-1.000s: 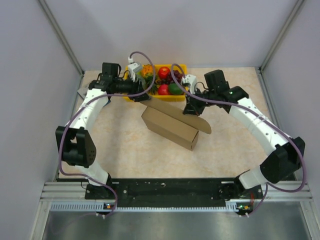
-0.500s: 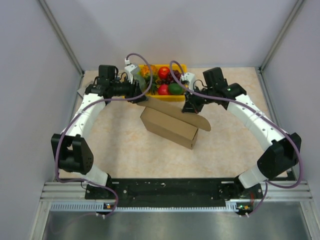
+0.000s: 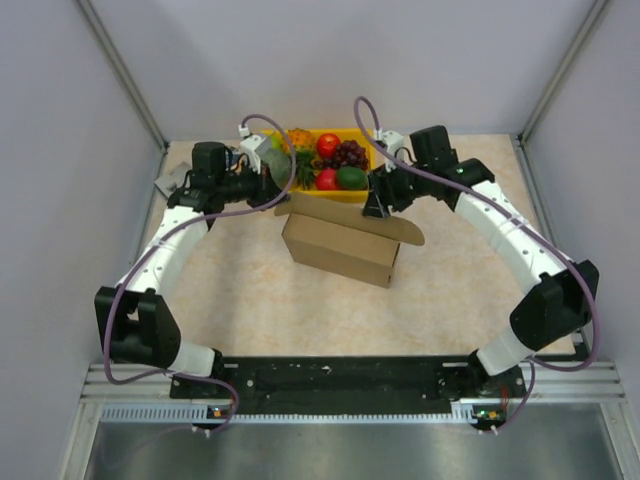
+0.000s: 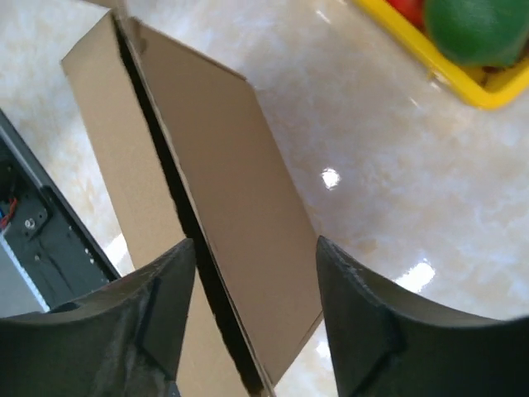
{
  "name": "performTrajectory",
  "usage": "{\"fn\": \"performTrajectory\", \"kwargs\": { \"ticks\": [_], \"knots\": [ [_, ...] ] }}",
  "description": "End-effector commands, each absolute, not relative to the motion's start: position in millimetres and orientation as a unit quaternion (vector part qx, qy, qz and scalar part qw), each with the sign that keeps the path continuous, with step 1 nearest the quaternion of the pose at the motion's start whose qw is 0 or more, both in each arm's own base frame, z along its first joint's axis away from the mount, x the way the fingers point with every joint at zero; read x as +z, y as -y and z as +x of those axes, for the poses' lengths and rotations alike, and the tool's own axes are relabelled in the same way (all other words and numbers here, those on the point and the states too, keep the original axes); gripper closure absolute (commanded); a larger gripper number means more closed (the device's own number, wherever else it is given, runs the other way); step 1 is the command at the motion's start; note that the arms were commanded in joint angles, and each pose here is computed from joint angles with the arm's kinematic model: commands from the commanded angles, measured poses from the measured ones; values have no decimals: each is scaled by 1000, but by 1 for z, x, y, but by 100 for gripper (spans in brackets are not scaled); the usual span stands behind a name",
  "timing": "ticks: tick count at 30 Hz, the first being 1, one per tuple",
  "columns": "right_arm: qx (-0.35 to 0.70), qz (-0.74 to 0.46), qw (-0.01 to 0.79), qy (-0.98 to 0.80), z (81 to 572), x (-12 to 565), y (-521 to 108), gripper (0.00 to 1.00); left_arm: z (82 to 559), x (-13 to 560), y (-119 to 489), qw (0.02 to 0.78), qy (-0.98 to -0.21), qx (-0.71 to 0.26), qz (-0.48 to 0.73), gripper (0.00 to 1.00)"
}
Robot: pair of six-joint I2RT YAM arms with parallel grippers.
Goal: Fold the paper box
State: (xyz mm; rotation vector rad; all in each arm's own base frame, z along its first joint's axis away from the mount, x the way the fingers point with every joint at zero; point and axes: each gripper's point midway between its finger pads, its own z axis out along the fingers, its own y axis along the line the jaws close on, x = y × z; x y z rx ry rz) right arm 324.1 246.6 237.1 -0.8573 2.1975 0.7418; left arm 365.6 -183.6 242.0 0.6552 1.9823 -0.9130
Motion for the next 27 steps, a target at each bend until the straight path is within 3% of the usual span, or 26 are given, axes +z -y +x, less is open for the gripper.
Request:
{"fn": "performTrajectory", "kwargs": {
  "ticks": [1, 4, 11, 18, 27],
  "knots": [
    [306, -215, 362, -854, 338, 275, -214, 34, 375, 262, 176, 476, -780, -335, 232, 100],
    [335, -187, 350, -855, 333, 273, -185, 29, 376, 259, 174, 475, -784, -326, 231, 100],
    [326, -225, 371, -840, 337, 265, -159, 29, 381, 259, 175, 470, -782, -326, 248, 100],
    [372, -222, 339, -835, 335, 248, -162, 44, 384, 260, 174, 469, -784, -323, 246, 100],
    [346, -170, 333, -861, 328, 240, -152, 49, 390, 258, 175, 466, -786, -325, 242, 100]
  ]
}}
